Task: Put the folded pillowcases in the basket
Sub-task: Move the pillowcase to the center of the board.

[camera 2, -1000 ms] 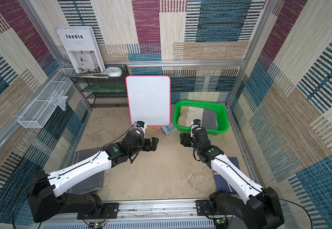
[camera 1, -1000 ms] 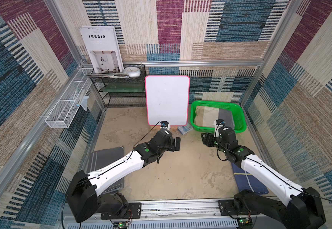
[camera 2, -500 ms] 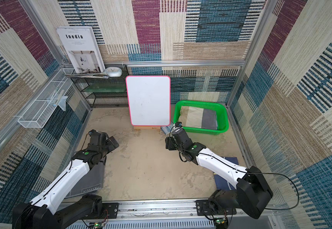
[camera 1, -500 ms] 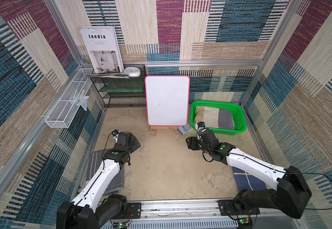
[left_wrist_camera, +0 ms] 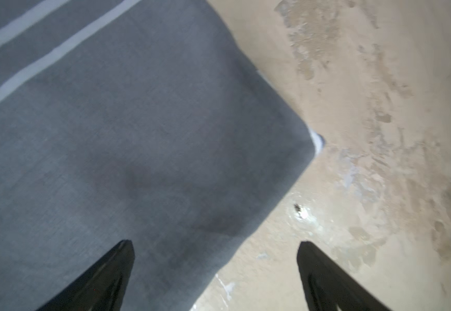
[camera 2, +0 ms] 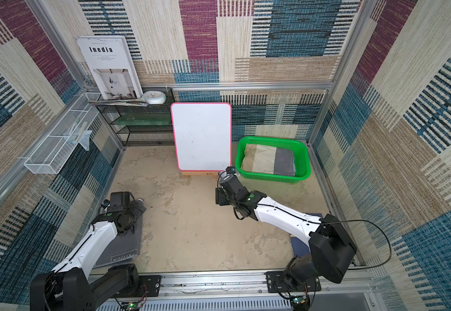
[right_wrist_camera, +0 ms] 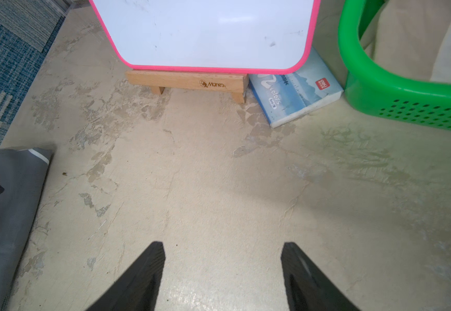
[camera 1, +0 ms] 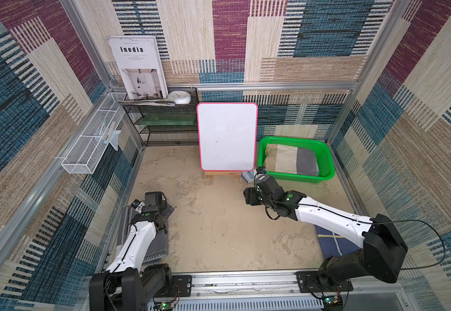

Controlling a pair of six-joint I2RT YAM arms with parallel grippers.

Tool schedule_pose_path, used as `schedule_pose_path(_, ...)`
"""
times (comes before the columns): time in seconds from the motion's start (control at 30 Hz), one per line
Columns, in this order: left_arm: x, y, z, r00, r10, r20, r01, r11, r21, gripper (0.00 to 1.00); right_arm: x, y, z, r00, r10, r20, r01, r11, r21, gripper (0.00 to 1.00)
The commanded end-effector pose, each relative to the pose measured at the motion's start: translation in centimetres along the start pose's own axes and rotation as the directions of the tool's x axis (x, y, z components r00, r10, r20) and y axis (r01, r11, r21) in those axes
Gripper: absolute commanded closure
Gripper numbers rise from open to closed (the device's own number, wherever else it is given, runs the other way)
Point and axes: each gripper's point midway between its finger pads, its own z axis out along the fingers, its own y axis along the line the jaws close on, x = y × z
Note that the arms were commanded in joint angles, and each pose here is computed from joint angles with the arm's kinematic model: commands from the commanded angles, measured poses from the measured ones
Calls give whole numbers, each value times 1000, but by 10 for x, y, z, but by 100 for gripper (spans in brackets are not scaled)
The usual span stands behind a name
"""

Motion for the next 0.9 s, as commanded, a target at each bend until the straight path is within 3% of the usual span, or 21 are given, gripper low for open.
schedule_pose_path(0.0, 1, -2, 12, 999, -23, -36, 23, 1000, -4, 1, -2, -1, 1, 1000, 5, 10, -5, 1000, 17, 26)
schedule_pose_path(0.17, 15, -3, 31, 992, -20, -125, 18, 1000, -18, 1, 1, -3, 3, 1000, -12, 0, 12, 999, 30, 26)
schedule_pose_path(0.27, 22, -22, 36, 986, 4, -166, 8, 997, 72, 3, 3, -9, 2, 1000, -19, 5, 19, 999, 51, 26)
schedule_pose_path(0.53, 62, -60, 41, 955, 151, -255, -116, 982, 147, 4, -20, -19, -20, 993, -46, 110, 35, 994, 101, 26)
schedule_pose_path(0.87, 161, -111, 2, 878, 382, -289, -281, 900, 334, 3, -11, -20, -13, 995, -50, 86, 41, 994, 98, 26)
